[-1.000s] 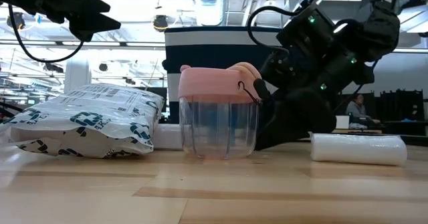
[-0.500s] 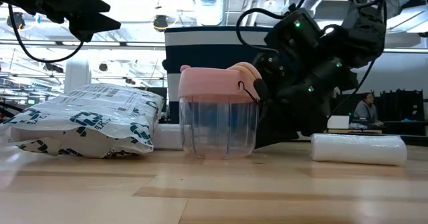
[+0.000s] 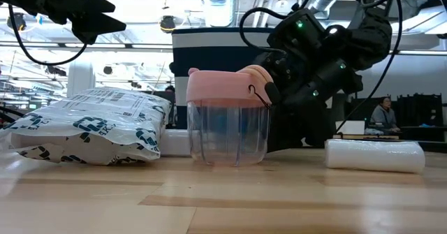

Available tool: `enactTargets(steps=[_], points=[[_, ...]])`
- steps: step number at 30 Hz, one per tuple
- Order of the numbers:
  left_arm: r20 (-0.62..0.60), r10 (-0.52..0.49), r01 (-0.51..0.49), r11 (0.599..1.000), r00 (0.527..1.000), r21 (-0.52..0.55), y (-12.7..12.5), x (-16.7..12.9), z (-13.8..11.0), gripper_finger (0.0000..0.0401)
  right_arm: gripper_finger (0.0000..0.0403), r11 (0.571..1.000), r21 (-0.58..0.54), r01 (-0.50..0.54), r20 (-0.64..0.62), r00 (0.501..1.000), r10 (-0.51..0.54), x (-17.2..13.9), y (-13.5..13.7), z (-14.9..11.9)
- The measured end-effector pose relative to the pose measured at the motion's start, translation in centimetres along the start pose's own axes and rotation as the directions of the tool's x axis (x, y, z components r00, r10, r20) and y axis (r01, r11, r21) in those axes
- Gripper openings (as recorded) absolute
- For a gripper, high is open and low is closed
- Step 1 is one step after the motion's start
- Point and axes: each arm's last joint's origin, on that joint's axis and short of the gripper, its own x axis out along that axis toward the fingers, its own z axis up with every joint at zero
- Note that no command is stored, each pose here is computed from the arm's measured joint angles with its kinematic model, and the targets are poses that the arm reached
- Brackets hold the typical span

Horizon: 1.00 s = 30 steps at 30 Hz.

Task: Pick & place medical supplies in basket/bin
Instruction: Put the blue bandage into the blue bin

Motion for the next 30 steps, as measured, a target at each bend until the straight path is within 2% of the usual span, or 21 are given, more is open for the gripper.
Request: enactTargets(steps=[7, 11, 16, 24, 30], points=[[0.000, -0.001, 0.001, 1.000, 1.000, -0.001, 0.00, 0.00, 0.00, 0.0241, 0.0289, 0.999, -0.029, 0.022, 0.004, 1.000, -0.022, 0.04, -0.67, 0.10], [0.000, -0.001, 0.001, 1.000, 1.000, -0.001, 0.00, 0.00, 0.00, 0.0241, 0.0273, 1.000, -0.026, 0.018, 0.007, 1.000, -0.018, 0.02, -0.85, 0.07], [-0.001, -0.002, 0.002, 1.000, 1.000, -0.001, -0.01, 0.00, -0.01, 0.0241, 0.0231, 0.999, -0.028, 0.017, 0.007, 1.000, -0.017, 0.02, -0.83, 0.07], [-0.001, -0.003, 0.003, 1.000, 1.000, -0.001, -0.01, 0.00, -0.01, 0.0241, 0.0132, 0.999, -0.026, 0.031, -0.009, 0.999, -0.031, 0.01, -0.87, 0.02], [-0.005, -0.025, 0.025, 1.000, 1.000, -0.001, -0.07, 0.00, -0.02, 0.0241, 0.0113, 0.999, 0.027, 0.041, -0.018, 0.999, -0.041, -0.02, -0.90, 0.01]])
